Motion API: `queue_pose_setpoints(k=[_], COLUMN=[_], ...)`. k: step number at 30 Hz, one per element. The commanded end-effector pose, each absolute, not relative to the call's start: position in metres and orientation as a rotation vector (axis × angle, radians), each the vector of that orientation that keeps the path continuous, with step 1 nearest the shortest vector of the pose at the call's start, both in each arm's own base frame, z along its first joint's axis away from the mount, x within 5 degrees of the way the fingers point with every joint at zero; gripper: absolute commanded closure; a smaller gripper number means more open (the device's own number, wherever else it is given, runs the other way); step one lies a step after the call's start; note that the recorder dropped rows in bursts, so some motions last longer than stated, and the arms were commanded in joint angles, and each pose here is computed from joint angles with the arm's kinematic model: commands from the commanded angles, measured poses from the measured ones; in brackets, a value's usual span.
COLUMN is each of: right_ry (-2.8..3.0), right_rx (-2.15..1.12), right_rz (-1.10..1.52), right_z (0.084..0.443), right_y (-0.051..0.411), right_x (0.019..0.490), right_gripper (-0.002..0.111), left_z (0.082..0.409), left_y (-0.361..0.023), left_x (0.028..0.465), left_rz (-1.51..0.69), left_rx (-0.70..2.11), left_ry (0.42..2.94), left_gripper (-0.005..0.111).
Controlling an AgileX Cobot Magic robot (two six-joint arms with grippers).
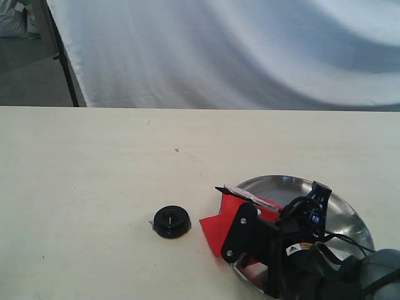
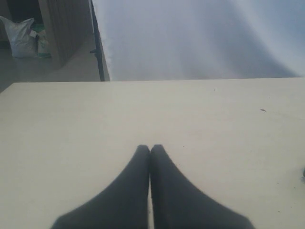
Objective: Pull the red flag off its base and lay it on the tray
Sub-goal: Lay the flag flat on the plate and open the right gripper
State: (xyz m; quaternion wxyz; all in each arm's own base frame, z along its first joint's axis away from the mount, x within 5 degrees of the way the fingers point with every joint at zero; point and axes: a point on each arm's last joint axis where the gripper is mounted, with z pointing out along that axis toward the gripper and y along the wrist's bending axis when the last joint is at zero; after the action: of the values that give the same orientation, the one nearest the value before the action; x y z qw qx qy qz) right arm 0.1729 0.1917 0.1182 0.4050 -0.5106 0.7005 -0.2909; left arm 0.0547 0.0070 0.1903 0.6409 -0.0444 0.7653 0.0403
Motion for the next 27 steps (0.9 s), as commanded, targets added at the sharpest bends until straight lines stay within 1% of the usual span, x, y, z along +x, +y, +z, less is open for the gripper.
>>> queue_pose_setpoints(k=[1,2,4,14,16,18,21,24,27], right_ry=[1.746,1.744,1.738,1.762,1.763,1.762,1.760,1.760,1.745], right_rx=[-1.241,-1.207,-1.161,-1.179,-1.170,-1.139,-1.090,-1.030,-0.955], right_rz=[-0.743,-0.743,-0.751,-0.712,-0.703,-0.696,-0.663,-0.599,-0.510], right_z=[0.121,0.122,0.125,0.122,0.122,0.123,0.125,0.129,0.137], right_y=[0.191,0.190,0.189,0.191,0.191,0.191,0.193,0.195,0.198], right_x=[0.176,0.177,0.178,0.176,0.176,0.177,0.177,0.178,0.178], right_gripper=[0.038,0.030,0.025,0.026,0.028,0.036,0.054,0.075,0.099], left_z=[0.190,0.190,0.190,0.190,0.190,0.190,0.190,0.190,0.190], left_y=[0.006,0.006,0.006,0.006,0.006,0.006,0.006,0.006,0.006], left_x=[0.055,0.055,0.055,0.055,0.055,0.055,0.055,0.055,0.055], left_rz=[0.082,0.082,0.082,0.082,0.082,0.082,0.082,0.082,0.082], left_rx=[-0.100,-0.100,-0.100,-0.100,-0.100,-0.100,-0.100,-0.100,-0.100], left_ry=[1.740,1.740,1.740,1.740,1.740,1.740,1.740,1.740,1.740], left_gripper=[0.107,0.107,0.107,0.107,0.107,0.107,0.107,0.107,0.107])
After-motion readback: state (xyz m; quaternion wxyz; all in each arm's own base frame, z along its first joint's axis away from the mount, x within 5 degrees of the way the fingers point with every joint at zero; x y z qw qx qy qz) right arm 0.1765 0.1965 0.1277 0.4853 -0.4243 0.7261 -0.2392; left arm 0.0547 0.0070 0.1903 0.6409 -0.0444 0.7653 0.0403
